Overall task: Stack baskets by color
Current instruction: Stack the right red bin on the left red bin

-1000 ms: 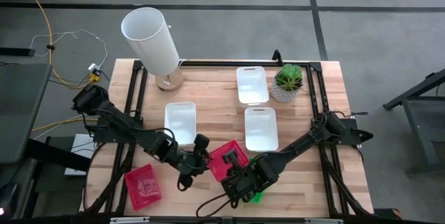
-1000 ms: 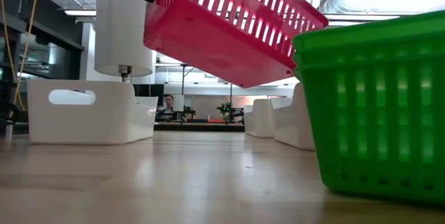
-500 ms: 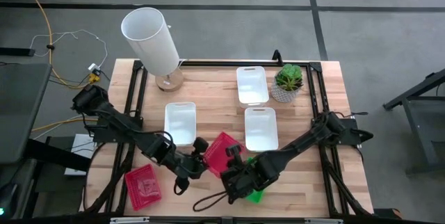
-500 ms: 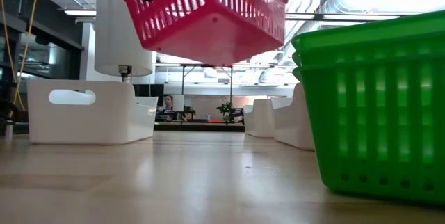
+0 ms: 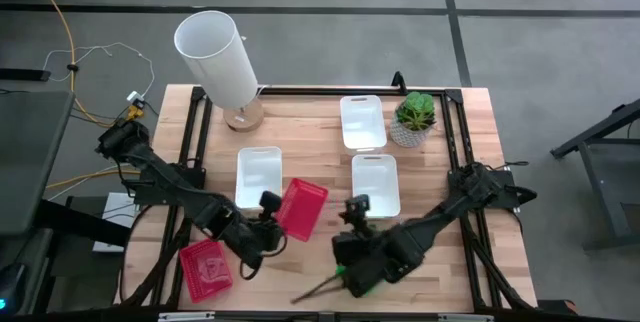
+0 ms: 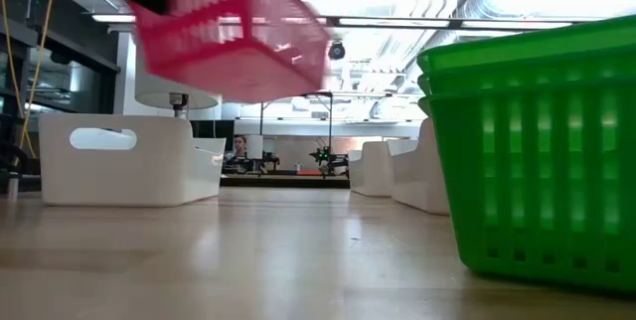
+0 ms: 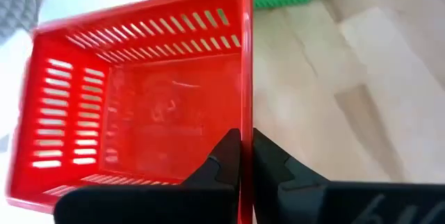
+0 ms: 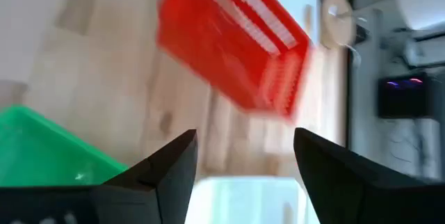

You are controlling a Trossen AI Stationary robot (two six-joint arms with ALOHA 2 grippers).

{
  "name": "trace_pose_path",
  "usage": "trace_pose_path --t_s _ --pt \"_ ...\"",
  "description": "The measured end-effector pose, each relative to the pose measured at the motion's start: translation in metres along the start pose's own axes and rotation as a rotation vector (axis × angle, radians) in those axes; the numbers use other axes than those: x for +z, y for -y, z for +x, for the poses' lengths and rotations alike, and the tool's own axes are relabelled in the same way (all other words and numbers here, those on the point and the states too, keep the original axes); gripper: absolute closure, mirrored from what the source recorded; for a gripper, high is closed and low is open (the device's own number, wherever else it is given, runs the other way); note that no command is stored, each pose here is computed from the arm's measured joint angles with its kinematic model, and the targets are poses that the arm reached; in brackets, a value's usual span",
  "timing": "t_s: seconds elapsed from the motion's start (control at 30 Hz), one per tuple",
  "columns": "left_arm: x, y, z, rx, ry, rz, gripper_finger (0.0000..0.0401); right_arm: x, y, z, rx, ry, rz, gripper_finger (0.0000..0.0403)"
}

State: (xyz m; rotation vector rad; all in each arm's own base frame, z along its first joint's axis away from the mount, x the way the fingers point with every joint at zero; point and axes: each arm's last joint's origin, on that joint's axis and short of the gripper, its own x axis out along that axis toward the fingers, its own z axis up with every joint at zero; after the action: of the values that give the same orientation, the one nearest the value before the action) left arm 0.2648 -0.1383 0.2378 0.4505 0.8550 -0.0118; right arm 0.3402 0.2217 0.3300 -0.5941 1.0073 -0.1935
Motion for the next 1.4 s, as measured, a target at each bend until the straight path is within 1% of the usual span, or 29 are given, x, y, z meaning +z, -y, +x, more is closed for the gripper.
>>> trace_pose_path --t_s 0.2,0.37,0.53,0.6,0.73,0.87,1.0,1.07,1.17,1.2,1.33,1.4 --pt "-0.008 0.016 -0.041 -0.062 0.032 -0.13 0.0401 -0.022 -0.009 -0.011 -0.101 0.002 0.037 0.0176" --pt "-0.021 0.038 -0.079 -0.162 0.038 -0.246 0.0401 -0.046 -0.008 -0.006 -0.113 -0.038 0.083 0.0176" --pt "-0.027 0.06 -0.102 -0.253 0.044 -0.343 0.0401 -0.069 0.001 0.009 -0.116 -0.023 0.175 0.0176" --pt "-0.022 0.067 -0.113 -0.305 0.05 -0.392 0.0401 -0.077 0.006 0.014 -0.115 -0.001 0.203 0.0176" --pt "-0.007 0.08 -0.14 -0.406 0.06 -0.452 0.0401 -0.087 0.013 0.02 -0.101 0.038 0.265 0.0176" --pt "0.008 0.09 -0.172 -0.444 0.066 -0.509 0.0401 -0.091 0.016 0.025 -0.099 0.054 0.298 0.0176" --pt "0.016 0.108 -0.192 -0.472 0.007 -0.602 0.0401 -0.091 0.015 0.026 -0.093 0.058 0.303 0.0176" --pt "0.014 0.118 -0.199 -0.461 -0.044 -0.65 0.0401 -0.091 0.014 0.027 -0.088 0.062 0.308 0.0176" --pt "0.004 0.132 -0.202 -0.388 -0.15 -0.71 0.0401 -0.09 0.014 0.027 -0.085 0.067 0.302 0.0176" --pt "-0.001 0.134 -0.202 -0.355 -0.201 -0.724 0.0401 -0.089 0.013 0.027 -0.081 0.071 0.299 0.0176" --pt "-0.013 0.14 -0.198 -0.24 -0.333 -0.825 0.0401 -0.086 0.013 0.027 -0.066 0.093 0.29 0.0176" --pt "-0.016 0.14 -0.196 -0.197 -0.367 -0.87 0.0401 -0.084 0.012 0.027 -0.057 0.106 0.288 0.0176"
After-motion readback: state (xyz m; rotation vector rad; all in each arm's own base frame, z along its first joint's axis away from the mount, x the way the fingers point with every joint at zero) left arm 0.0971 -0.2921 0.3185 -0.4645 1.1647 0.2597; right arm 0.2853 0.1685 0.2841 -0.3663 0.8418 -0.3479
